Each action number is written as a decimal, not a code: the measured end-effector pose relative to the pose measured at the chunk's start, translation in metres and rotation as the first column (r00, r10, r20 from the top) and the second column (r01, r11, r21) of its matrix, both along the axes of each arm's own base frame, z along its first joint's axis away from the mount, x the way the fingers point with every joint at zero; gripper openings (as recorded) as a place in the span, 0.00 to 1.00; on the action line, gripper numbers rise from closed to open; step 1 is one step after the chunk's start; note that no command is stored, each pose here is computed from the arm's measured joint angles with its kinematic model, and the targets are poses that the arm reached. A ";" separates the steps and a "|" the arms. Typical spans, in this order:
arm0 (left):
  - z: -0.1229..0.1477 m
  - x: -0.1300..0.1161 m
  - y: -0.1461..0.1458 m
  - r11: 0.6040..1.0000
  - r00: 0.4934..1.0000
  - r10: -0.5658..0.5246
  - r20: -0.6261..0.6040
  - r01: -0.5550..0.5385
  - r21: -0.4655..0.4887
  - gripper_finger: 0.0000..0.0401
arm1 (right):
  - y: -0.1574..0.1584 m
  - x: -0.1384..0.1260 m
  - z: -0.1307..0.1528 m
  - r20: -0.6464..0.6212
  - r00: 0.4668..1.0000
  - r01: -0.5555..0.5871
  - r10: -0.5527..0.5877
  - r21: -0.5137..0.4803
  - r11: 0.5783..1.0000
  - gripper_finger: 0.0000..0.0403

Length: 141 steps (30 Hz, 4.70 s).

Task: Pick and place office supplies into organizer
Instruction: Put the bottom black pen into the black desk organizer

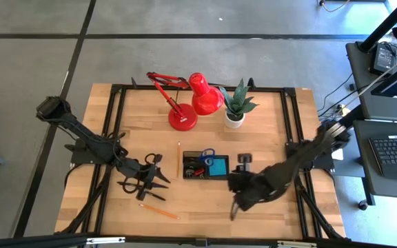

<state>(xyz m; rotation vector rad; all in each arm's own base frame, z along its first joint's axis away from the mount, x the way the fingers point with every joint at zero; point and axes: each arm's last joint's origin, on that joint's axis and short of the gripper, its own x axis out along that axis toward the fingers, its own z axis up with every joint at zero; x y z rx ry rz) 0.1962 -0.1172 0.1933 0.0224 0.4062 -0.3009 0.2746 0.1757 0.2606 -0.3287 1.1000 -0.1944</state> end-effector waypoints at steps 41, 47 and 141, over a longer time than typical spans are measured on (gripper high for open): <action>-0.036 -0.001 -0.057 0.980 0.480 0.189 -0.856 -0.149 0.133 0.34 | -0.048 -0.046 -0.028 0.320 0.947 -0.039 -0.017 0.168 0.985 0.30; -0.021 -0.004 -0.050 0.962 0.383 0.273 -0.882 -0.125 0.244 0.34 | -0.052 -0.044 -0.028 0.320 0.947 -0.024 -0.031 0.168 0.986 0.30; 0.030 0.038 -0.074 0.695 0.682 0.507 -0.527 0.037 0.718 0.08 | -0.061 -0.040 -0.029 0.306 0.951 -0.001 -0.043 0.145 0.989 0.30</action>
